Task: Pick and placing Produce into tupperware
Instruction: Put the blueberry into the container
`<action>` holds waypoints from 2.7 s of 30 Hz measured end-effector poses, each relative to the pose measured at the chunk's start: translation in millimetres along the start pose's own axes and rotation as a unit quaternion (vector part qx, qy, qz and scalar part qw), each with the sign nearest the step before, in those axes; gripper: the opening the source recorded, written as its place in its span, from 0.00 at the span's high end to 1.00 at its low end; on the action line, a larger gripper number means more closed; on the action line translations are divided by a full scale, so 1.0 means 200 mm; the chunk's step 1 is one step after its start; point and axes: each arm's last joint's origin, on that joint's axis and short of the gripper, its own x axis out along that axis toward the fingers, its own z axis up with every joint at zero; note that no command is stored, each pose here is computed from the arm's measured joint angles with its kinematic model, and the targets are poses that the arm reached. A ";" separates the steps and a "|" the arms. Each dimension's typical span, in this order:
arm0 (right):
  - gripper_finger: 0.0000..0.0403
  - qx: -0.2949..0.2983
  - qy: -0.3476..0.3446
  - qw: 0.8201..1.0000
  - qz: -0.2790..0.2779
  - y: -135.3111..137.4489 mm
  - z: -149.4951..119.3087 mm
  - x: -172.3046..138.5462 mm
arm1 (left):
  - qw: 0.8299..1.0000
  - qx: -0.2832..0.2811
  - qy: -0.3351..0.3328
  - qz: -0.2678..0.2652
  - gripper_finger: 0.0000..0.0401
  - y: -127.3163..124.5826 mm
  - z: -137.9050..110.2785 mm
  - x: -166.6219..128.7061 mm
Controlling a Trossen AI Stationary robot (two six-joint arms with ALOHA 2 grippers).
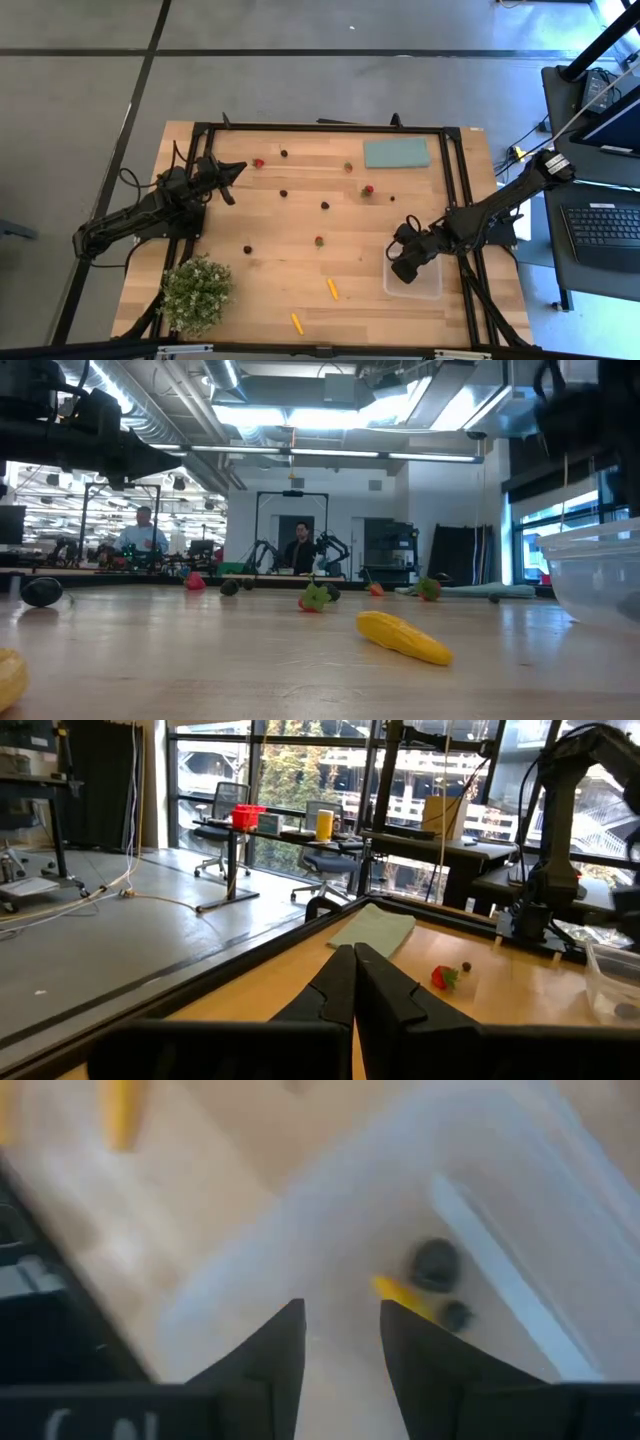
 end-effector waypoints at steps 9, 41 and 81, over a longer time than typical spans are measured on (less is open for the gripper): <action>0.67 -0.136 -0.151 0.978 0.043 0.25 0.21 -0.30 | 1.000 0.000 0.000 0.000 1.00 0.00 0.00 0.00; 0.67 -0.119 -0.376 0.912 -0.115 -0.29 0.78 -0.53 | 1.000 0.000 0.000 0.000 1.00 0.00 0.00 0.00; 0.67 -0.221 -0.361 0.899 -0.111 -0.81 0.26 0.04 | 1.000 0.000 0.000 0.000 1.00 0.00 0.00 0.00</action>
